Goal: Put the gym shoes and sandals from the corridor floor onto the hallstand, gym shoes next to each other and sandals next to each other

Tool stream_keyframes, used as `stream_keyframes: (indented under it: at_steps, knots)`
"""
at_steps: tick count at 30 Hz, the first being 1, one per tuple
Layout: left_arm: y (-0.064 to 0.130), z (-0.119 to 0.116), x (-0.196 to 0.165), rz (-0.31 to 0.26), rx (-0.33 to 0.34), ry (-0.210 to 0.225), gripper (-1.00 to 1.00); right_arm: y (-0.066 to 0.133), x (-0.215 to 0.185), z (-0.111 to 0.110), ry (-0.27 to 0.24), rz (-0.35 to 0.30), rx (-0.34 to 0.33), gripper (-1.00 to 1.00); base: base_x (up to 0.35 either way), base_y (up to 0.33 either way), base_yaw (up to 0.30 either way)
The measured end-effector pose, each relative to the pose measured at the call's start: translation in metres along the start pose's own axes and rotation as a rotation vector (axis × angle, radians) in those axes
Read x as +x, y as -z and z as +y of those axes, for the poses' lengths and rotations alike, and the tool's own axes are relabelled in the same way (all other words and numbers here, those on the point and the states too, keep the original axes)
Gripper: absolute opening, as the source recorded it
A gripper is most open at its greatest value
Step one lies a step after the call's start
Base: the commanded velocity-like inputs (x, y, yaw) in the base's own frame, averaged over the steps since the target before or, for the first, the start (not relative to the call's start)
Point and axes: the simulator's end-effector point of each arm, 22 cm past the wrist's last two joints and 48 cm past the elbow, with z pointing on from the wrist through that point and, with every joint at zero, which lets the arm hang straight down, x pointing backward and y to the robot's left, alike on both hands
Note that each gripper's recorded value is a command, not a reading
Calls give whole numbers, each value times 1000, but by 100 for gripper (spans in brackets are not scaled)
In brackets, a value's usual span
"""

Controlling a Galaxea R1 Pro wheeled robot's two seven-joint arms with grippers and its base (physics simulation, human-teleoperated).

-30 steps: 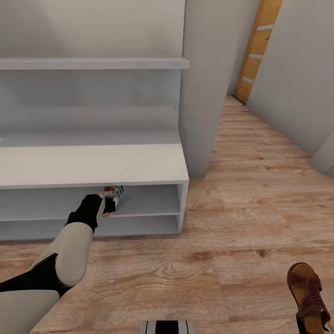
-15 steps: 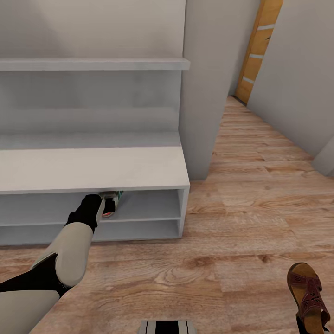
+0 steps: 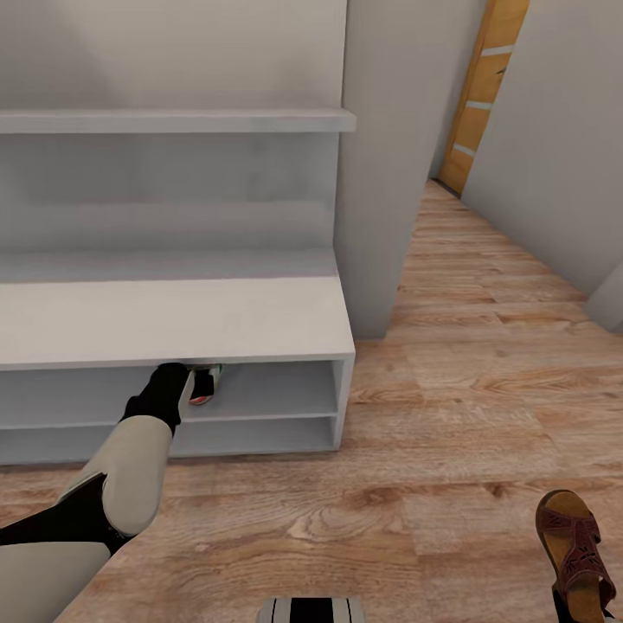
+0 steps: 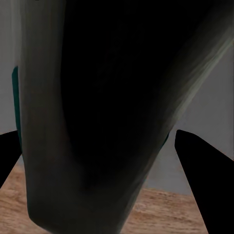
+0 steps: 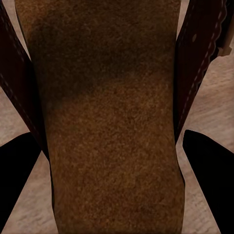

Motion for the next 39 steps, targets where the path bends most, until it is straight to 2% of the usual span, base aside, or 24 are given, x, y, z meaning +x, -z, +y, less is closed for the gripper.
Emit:
stream_keyframes:
  at_steps: [3,4,18,39]
  knots:
    - [0,0,0,-1,1,2,-100,0,0,0,0,0,0,-100,6,0,0]
    - [0,0,0,0,1,3,100,0,0,0,0,0,0,-100,4,0,0]
    - [-2,5,4,8,-16,-7,100,0,0,0,0,1,0,-100,-33,0,0]
    - [-4,9,6,11,-22,-8,100,0,1,0,1,2,0,-100,-320,12,0]
